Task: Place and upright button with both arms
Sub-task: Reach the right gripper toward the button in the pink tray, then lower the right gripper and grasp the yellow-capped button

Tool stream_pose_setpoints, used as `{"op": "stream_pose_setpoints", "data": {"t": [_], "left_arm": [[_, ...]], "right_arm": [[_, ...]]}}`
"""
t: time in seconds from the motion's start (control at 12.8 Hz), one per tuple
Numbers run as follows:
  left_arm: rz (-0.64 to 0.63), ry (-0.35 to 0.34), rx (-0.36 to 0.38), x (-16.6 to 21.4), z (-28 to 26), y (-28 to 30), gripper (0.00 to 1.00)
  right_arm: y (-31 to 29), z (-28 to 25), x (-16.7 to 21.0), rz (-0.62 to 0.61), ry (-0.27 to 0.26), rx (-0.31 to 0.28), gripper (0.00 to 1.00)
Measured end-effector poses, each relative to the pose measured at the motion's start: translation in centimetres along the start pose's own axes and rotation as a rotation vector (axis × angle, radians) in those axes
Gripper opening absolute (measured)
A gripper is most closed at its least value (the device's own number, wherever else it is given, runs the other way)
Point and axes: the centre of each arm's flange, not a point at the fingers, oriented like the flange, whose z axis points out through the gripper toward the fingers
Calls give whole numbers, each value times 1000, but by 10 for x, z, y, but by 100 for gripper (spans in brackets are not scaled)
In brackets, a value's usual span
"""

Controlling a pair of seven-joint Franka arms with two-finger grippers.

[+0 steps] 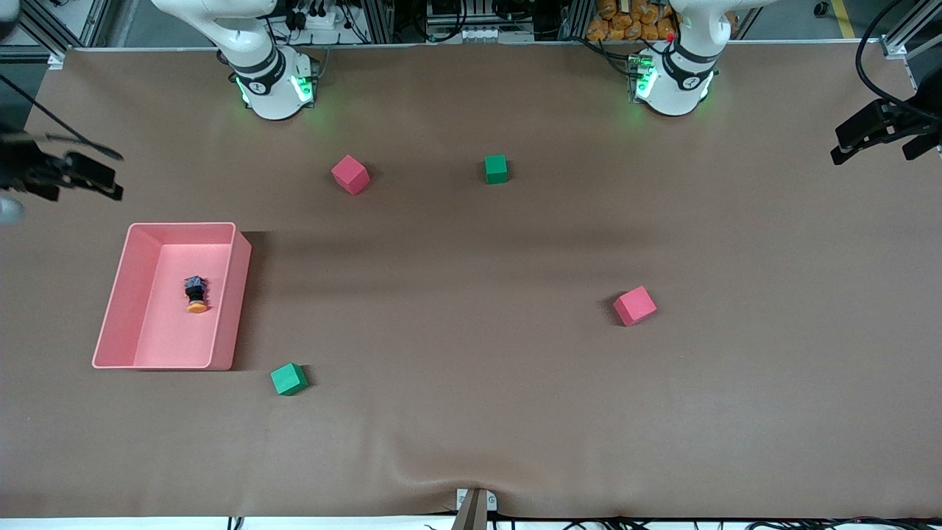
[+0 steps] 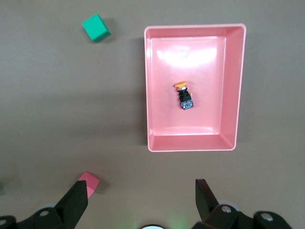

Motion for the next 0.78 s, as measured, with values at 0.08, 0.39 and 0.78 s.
{"op": "stream_pose_setpoints", "data": {"t": [0.08,0.39,0.78], "left_arm": [[1,-10,1,-1,1,0,100],[5,-14,1,-2,1,3,100],[6,5,0,0,-1,3,100]], "right_arm": [[5,22,14,10,-37,0,100],[52,120,63,84,-119,15,100],[92,247,74,113,-68,21,100]]}}
